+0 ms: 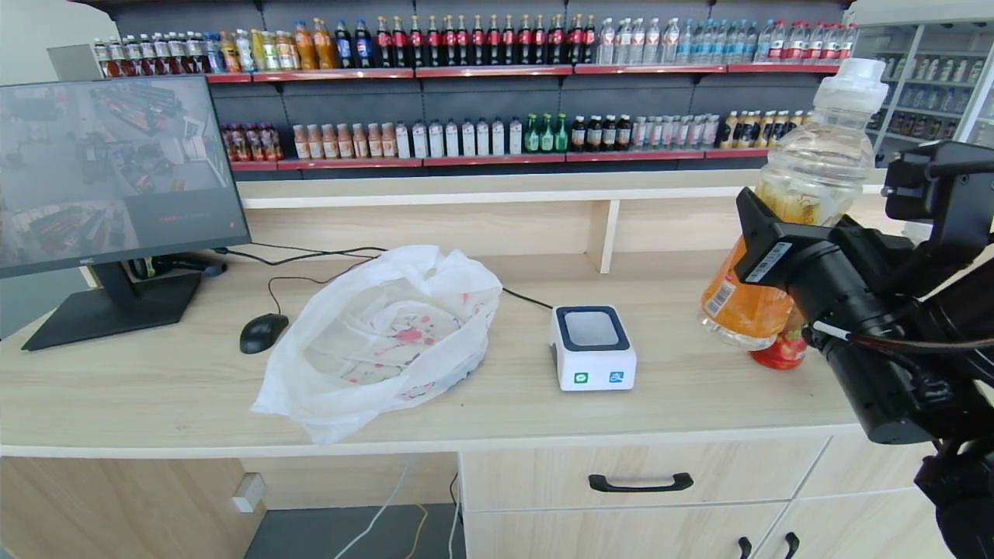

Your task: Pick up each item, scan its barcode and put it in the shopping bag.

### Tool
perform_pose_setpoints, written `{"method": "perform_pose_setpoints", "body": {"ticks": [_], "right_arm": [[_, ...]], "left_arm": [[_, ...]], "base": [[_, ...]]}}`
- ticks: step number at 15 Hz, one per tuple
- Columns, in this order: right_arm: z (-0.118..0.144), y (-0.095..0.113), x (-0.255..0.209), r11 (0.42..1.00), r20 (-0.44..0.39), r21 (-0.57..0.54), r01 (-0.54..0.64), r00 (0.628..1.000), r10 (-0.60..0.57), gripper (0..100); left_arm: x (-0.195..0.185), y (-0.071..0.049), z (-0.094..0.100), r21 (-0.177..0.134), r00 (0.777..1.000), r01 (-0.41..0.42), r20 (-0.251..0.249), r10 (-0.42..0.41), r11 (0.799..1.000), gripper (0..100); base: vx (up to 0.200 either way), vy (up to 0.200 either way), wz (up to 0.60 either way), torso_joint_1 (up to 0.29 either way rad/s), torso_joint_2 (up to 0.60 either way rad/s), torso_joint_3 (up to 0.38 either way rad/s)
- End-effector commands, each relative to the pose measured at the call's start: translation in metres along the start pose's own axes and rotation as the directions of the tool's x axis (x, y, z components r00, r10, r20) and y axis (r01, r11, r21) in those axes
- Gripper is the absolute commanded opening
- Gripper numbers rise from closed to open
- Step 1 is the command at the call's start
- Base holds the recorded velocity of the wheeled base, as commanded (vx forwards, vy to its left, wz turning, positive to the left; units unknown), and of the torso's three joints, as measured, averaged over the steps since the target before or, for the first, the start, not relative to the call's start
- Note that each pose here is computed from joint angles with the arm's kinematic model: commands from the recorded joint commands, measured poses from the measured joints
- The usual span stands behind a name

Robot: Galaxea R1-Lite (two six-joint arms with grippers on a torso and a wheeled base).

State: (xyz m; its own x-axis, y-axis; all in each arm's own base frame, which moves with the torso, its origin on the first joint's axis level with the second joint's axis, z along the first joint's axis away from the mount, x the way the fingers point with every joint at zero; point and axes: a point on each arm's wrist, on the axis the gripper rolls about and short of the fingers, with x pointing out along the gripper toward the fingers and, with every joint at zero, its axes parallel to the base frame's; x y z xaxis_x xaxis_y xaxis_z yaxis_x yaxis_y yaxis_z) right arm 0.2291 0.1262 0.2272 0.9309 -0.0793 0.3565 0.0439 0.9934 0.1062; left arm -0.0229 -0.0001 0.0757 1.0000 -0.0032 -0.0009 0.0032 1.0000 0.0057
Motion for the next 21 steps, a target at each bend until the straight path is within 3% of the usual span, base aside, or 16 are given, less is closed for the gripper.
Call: {"method": "perform_pose_setpoints", "body": {"ticks": [1,8,21], "right_arm": [[0.004,0.001,0.006,0.999,0.015,0.043,0.0,1.0,-0.001,0],[-0.004,-0.01,0.008,0.995,-0.008,0.096,0.016,1.0,-0.015,0],[-0.009,-0.008,0.01,0.993,-0.02,0.116,0.005,1.0,-0.003,0]], "left_arm": [[0.0,0.0,0.0,0.0,1.0,0.0,0.001,0.0,1.0,100],[0.0,0.0,0.0,-0.001,1.0,0.0,0.001,0.0,1.0,100],[0.0,0.0,0.0,-0.001,1.0,0.0,0.001,0.0,1.0,100]], "base": [[0.0,0.0,0.0,0.0,0.0,0.0],[0.0,0.0,0.0,0.0,0.0,0.0],[0.0,0.2,0.0,0.001,0.0,0.003]]}}
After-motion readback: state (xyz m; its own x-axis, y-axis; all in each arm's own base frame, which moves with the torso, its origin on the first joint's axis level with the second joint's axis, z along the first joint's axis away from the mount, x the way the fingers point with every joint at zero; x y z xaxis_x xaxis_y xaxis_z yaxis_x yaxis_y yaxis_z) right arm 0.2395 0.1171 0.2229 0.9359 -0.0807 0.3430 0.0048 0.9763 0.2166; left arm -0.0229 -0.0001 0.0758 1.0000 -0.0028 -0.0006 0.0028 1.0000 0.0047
